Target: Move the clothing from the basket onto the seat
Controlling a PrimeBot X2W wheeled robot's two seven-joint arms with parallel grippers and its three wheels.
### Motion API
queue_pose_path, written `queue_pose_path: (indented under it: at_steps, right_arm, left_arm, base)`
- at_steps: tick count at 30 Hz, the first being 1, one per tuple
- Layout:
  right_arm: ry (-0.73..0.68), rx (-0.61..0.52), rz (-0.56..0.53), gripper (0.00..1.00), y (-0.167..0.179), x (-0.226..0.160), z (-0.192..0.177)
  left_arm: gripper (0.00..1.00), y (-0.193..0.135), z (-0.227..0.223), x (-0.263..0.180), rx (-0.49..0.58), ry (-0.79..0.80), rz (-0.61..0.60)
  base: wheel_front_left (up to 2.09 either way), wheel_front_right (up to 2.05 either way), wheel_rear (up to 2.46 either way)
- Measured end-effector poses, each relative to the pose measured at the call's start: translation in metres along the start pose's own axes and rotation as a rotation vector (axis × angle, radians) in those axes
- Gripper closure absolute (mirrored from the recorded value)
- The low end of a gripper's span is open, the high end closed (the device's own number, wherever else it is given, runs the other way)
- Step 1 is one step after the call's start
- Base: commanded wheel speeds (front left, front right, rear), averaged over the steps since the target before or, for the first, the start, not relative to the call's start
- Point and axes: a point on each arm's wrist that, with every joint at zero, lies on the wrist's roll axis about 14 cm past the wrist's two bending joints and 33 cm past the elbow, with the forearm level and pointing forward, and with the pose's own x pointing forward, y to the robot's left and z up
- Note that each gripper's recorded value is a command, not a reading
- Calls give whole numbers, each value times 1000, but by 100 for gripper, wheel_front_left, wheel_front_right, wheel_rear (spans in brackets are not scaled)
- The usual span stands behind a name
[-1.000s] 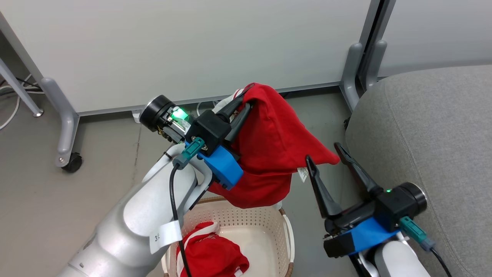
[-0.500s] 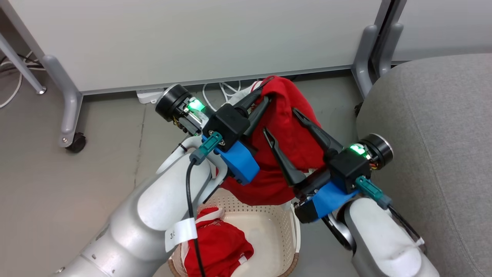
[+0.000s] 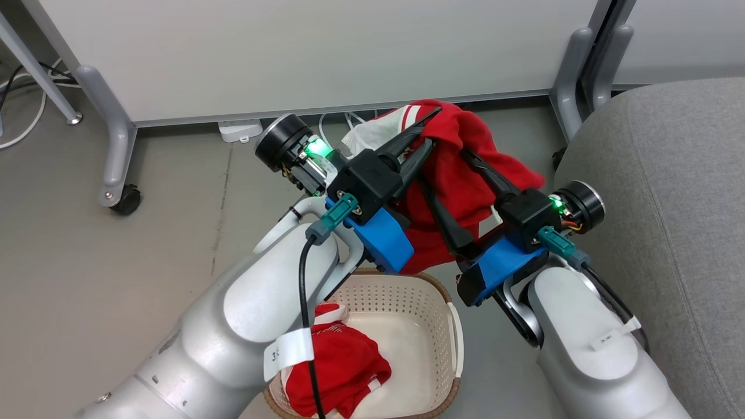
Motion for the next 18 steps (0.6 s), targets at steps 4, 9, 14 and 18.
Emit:
queue_pose_path:
  at_steps: [4,9,14,18]
  right_arm:
    - [6,18,-8,100,-4,4,-2]
    - [7,26,-13,100,-7,7,-1]
    - [3,27,-17,100,-8,7,0]
    - [-1,32,-21,100,-9,6,2]
  left_arm:
    - [100,-1,2,2,-4,-7,-3]
    - [100,-2,3,2,-6,-13,-4]
    - [100,-1,5,3,-5,-19,-2]
    - [100,0,6,3,-3,-21,0]
  base:
    - [0,0,0]
    - [0,0,0]
    - [0,0,0]
    - [0,0,0]
